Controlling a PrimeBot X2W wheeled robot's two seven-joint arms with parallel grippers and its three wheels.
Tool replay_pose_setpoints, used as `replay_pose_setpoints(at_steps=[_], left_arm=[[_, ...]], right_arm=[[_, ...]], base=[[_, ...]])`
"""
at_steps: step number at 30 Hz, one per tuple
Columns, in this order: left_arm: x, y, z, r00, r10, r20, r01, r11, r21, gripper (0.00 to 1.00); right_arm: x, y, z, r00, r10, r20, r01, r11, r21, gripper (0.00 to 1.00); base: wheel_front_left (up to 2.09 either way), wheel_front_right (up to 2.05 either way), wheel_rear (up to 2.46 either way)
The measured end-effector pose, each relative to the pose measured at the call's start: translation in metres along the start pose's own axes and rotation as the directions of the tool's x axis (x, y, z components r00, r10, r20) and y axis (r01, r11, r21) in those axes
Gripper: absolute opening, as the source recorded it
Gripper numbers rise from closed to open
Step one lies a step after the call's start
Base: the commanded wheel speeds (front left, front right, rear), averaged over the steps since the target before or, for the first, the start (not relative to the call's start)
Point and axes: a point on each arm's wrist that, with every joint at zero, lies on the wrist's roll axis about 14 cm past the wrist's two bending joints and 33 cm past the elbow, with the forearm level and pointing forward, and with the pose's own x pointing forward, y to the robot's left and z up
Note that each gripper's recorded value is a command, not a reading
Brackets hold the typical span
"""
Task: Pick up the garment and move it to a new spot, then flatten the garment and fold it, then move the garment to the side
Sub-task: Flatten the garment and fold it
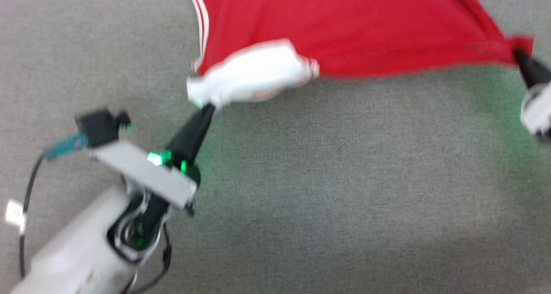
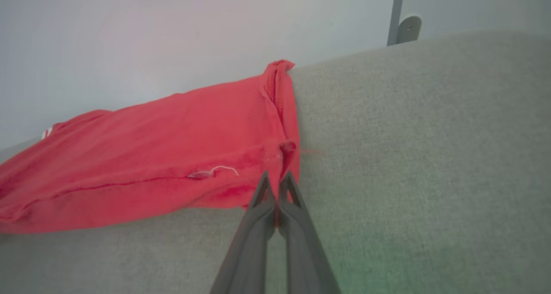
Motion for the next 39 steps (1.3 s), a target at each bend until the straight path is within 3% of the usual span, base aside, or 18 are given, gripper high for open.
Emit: replay_pose_setpoints(at_steps=[12,22,29,39], left_arm=[[-0.1,-0.007,-0.042,0.994,0.038,-0.101,-0.035,0.999,0.034,0.0],[-0.147,-0.023,-0.059,0.99,0.044,-0.133,-0.044,0.999,-0.001,0.0],[-0.133,-0.036,-0.051,0.989,-0.022,-0.146,0.029,0.998,0.047,0.0],[-0.043,-0.059,-0.005,0.977,-0.162,-0.139,0.182,0.972,0.149,0.0]], right_arm=[[-0.123,-0.018,-0.073,0.97,0.064,-0.235,-0.046,0.995,0.083,0.0],[-0.201,-0.017,-0.091,0.956,0.032,-0.29,0.002,0.993,0.115,0.0],[-0.198,-0.005,-0.071,0.97,0.014,-0.243,0.012,0.994,0.104,0.0],[-0.127,0.0,-0.017,0.992,0.003,-0.127,0.003,0.999,0.049,0.0]], base=[[0.0,0.0,0.0],[0.0,0.0,0.0],[0.0,0.0,0.0],[0.0,0.0,0.0]])
